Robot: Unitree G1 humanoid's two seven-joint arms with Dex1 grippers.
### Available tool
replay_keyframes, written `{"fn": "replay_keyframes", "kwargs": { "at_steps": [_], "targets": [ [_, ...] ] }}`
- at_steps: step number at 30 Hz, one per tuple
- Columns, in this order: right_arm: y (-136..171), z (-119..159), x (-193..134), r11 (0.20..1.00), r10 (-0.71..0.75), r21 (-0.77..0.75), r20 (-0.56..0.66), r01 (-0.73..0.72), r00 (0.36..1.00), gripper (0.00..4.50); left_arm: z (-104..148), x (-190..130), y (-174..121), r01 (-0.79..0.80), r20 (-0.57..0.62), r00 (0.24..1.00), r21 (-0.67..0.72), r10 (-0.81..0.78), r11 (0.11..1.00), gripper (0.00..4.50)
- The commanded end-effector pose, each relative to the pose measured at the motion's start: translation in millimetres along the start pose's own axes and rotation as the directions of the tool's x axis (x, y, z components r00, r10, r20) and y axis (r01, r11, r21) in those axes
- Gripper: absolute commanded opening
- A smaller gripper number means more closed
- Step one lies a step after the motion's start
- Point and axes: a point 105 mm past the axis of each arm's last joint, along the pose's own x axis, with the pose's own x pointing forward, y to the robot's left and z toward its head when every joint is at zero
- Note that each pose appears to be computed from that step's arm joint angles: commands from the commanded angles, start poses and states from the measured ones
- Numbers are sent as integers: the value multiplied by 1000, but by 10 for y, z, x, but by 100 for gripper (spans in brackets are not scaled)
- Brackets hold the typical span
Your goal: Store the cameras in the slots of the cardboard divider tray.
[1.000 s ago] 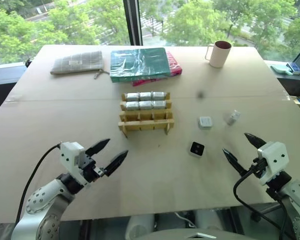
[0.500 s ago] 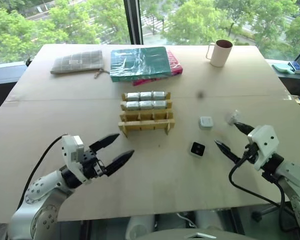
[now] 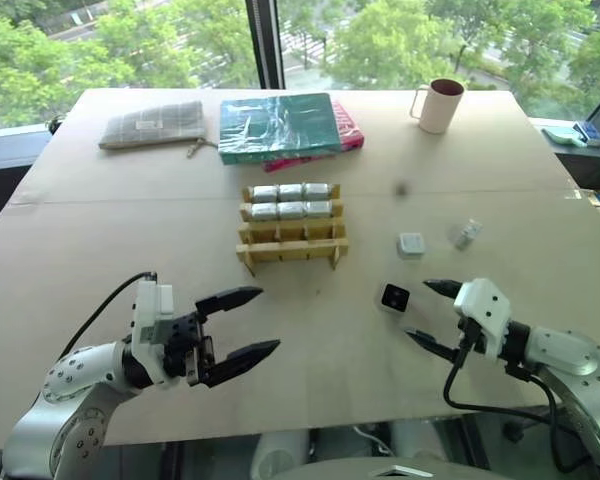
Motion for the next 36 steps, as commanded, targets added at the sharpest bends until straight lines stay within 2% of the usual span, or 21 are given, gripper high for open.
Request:
{"fn": "replay_keyframes", "kwargs": {
  "at_steps": [1,9,12,15,16,18,21,23,25,27,31,36],
  "targets": [
    [-18,37,78,1000,10,-12,20,-10,1000,450,76,-27,-47,40,-6,999,46,-40,998,447],
    [9,-91,216,998,60,21,0,-60,998,450,114,-85,-91,92,-39,995,88,-89,992,447],
    [1,-111,231,998,57,31,5,-57,998,364,129,-100,-88,97,-44,995,92,-94,991,450],
    [-35,-84,229,999,36,7,20,-36,999,220,138,-92,-82,94,-48,995,85,-90,992,450],
    [-44,-68,224,1000,30,1,26,-30,999,186,130,-76,-67,80,-56,996,82,-76,993,450],
    [-55,15,208,998,21,-65,51,-18,998,185,158,8,-18,23,-35,999,66,-21,998,450],
    [-3,316,198,981,60,-191,131,-35,989,185,222,186,101,-128,-13,992,-9,128,992,450],
    [38,521,216,954,99,-296,170,-45,981,185,221,275,165,-194,-55,981,-158,188,968,450],
    [57,715,251,922,126,-386,205,-38,971,185,266,397,138,-128,-67,992,-351,111,928,450],
    [83,885,301,886,163,-461,231,-40,959,185,322,521,186,-118,-56,993,-477,104,871,450],
    [124,1093,412,824,227,-565,252,-48,941,185,478,734,196,-64,-10,997,-577,71,814,450],
    [137,1252,495,807,260,-589,289,-43,922,185,543,865,309,-87,-16,995,-612,98,786,450]
  ]
}}
